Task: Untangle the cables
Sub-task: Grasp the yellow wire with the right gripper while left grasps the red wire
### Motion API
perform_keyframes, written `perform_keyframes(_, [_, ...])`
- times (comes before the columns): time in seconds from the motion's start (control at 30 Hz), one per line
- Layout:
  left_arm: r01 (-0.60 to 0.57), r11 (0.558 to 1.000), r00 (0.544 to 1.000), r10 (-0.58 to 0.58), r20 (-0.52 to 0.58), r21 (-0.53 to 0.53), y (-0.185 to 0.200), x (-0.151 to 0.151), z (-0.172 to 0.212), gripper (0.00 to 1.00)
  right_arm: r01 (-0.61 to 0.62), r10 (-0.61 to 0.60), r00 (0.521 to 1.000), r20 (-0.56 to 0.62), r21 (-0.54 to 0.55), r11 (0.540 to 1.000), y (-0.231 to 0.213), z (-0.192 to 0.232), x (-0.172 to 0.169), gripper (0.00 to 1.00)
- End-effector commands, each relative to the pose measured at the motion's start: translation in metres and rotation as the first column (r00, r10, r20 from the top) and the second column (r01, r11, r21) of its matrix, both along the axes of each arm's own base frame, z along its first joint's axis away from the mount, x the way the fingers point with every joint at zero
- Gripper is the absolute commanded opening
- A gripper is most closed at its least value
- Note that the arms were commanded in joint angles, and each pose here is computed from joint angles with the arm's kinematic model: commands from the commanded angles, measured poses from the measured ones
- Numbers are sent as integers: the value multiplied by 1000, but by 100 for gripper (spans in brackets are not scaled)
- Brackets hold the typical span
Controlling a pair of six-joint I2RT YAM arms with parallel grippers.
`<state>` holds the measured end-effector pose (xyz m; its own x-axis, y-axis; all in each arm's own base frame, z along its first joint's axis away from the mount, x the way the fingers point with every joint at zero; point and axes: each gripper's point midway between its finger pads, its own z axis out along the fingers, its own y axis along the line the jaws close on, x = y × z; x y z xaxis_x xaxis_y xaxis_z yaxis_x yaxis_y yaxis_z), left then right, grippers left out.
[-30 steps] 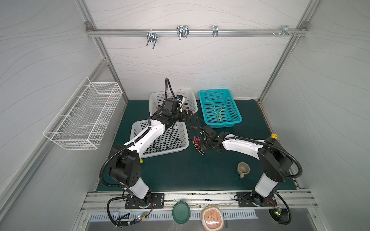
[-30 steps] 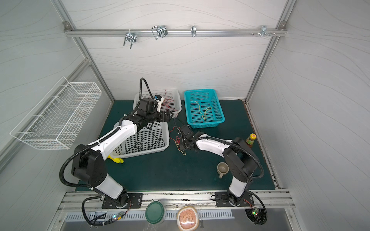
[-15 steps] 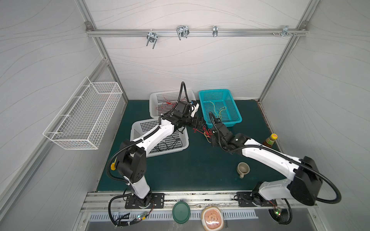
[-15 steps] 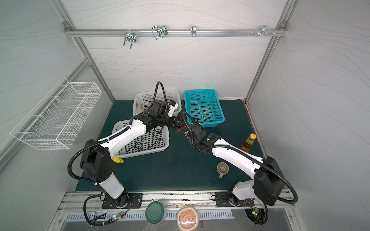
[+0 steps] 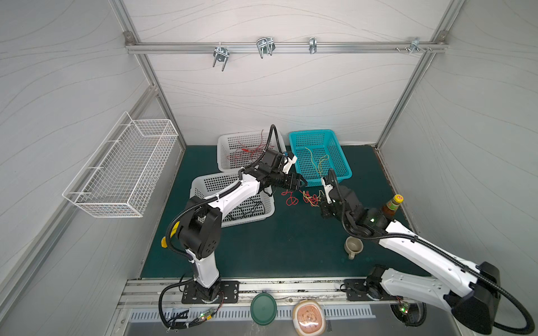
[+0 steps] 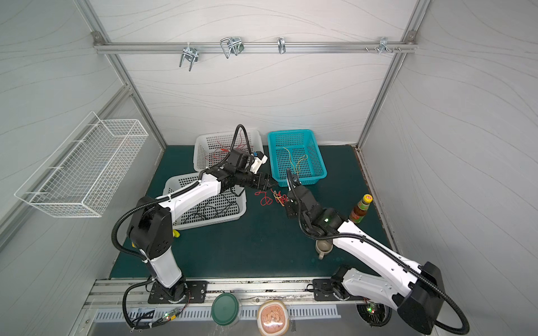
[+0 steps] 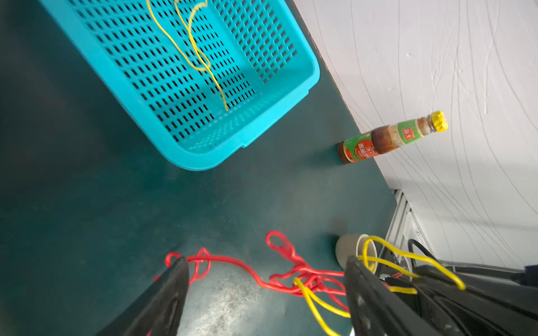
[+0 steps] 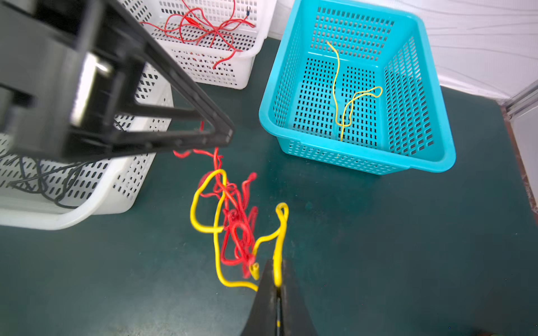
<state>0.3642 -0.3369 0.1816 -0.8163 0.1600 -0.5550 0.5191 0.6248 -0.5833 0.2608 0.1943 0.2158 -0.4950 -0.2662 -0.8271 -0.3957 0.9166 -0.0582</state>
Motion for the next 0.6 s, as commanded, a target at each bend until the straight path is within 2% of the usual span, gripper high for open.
perform_keyframes(0.0, [43,997,999,-42,33,-61,-20,-2,21,82,-2,0,998,64,24,1000,-3,16,1,0])
perform_keyframes(0.07, [53,997,997,-51,53,-49,-22,-5,19,78,1,-3,998,69,28,1000,-5,19,0,0])
perform_keyframes(0.17, [80,996,994,-77,81,-35,-24,-10,19,66,29,-30,997,70,14,999,-12,21,1,0])
perform_keyframes(0.27, [76,997,988,-73,139,-16,-18,-10,22,66,29,-30,998,58,5,1000,-15,23,0,0])
perform_keyframes(0.3, [72,997,984,-70,166,-6,-15,-10,23,67,20,-20,998,52,4,1000,-15,23,0,0])
perform_keyframes(0.37, [51,998,970,-57,235,29,-7,-8,26,78,-8,8,999,39,2,1000,-14,24,-3,0])
perform_keyframes(0.57, [-1,991,918,-51,394,131,15,-1,38,95,-77,77,997,-1,11,997,-14,23,-10,0])
